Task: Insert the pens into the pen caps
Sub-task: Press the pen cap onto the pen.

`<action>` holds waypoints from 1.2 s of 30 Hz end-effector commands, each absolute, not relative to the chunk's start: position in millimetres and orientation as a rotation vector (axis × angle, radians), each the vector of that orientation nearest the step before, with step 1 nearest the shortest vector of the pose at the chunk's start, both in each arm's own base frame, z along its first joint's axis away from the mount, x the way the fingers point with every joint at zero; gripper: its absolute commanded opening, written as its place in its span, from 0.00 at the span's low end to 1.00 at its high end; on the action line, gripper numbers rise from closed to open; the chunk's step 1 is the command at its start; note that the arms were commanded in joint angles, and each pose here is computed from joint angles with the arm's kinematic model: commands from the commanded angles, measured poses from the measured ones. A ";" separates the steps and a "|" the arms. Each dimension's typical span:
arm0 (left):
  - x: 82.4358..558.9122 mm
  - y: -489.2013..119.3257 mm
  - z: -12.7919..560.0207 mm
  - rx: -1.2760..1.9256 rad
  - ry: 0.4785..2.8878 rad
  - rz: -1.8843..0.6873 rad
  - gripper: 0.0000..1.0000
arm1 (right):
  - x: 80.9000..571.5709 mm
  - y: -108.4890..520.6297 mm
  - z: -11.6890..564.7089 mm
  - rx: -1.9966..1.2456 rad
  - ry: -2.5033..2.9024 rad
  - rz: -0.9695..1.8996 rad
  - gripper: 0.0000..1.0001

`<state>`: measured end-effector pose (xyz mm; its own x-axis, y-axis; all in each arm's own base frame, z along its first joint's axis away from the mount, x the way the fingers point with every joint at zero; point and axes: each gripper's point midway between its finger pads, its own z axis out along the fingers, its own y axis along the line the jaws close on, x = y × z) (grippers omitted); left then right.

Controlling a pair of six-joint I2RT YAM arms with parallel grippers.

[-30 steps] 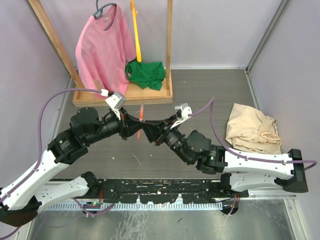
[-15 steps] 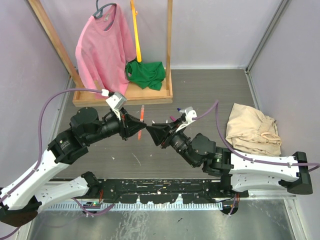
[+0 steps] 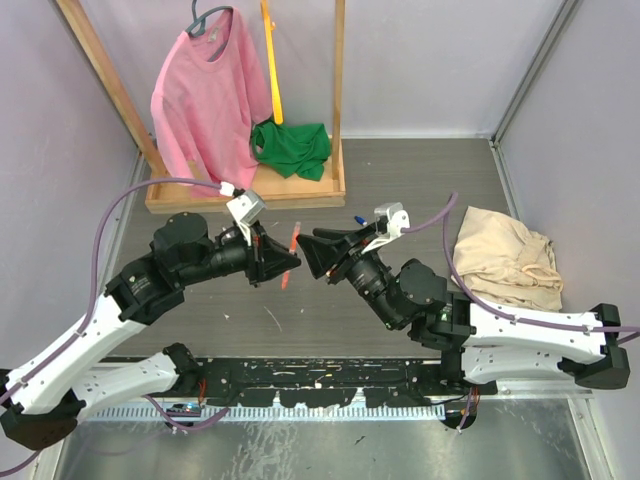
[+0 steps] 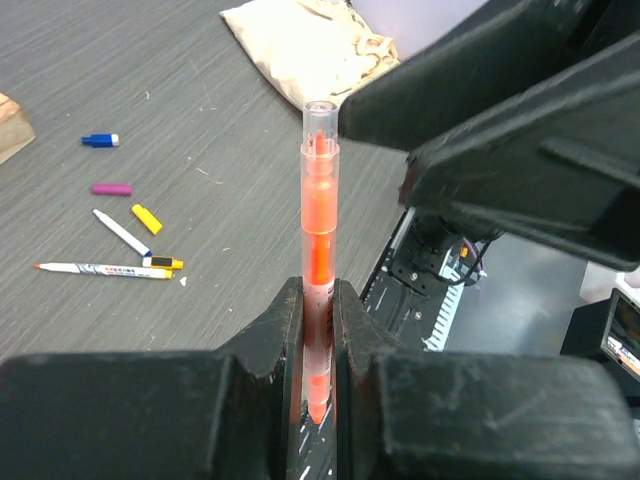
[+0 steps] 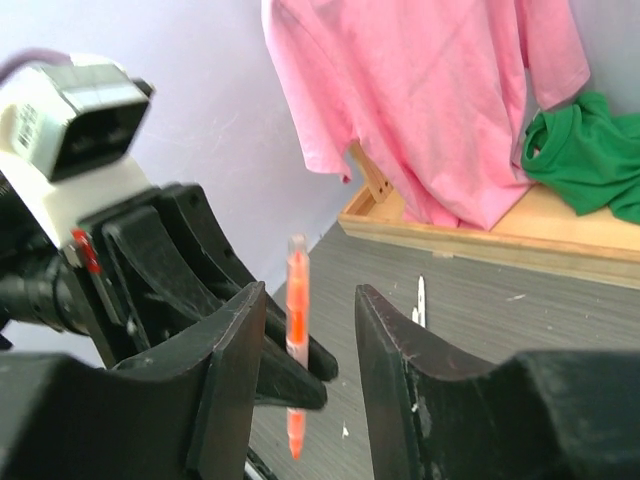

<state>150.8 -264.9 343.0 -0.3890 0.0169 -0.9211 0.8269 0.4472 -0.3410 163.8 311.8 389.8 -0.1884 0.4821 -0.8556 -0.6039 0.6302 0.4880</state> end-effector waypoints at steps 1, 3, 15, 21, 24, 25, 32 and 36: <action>144.1 -270.3 348.3 0.783 1.702 -1.111 0.00 | 168.1 301.8 438.1 -0.004 1.368 1.018 0.47; 142.2 -272.1 346.6 0.799 1.704 -1.122 0.00 | 171.2 301.0 441.0 0.015 1.369 1.008 0.48; 139.0 -273.2 342.5 0.830 1.706 -1.131 0.00 | 189.5 320.7 432.2 -0.045 1.439 1.099 0.47; 140.9 -273.7 341.5 0.826 1.712 -1.122 0.00 | 187.5 329.5 425.5 -0.093 1.470 1.134 0.45; 142.0 -274.0 340.6 0.825 1.715 -1.119 0.00 | 185.0 331.3 425.3 -0.116 1.473 1.155 0.44; 142.1 -274.5 340.0 0.826 1.717 -1.119 0.00 | 185.0 330.5 425.8 -0.116 1.475 1.156 0.43; 143.5 -275.1 339.2 0.824 1.719 -1.115 0.00 | 187.1 327.0 417.0 -0.114 1.504 1.134 0.28; 144.3 -274.1 341.6 0.815 1.715 -1.111 0.00 | 188.7 326.0 410.1 -0.112 1.522 1.118 0.11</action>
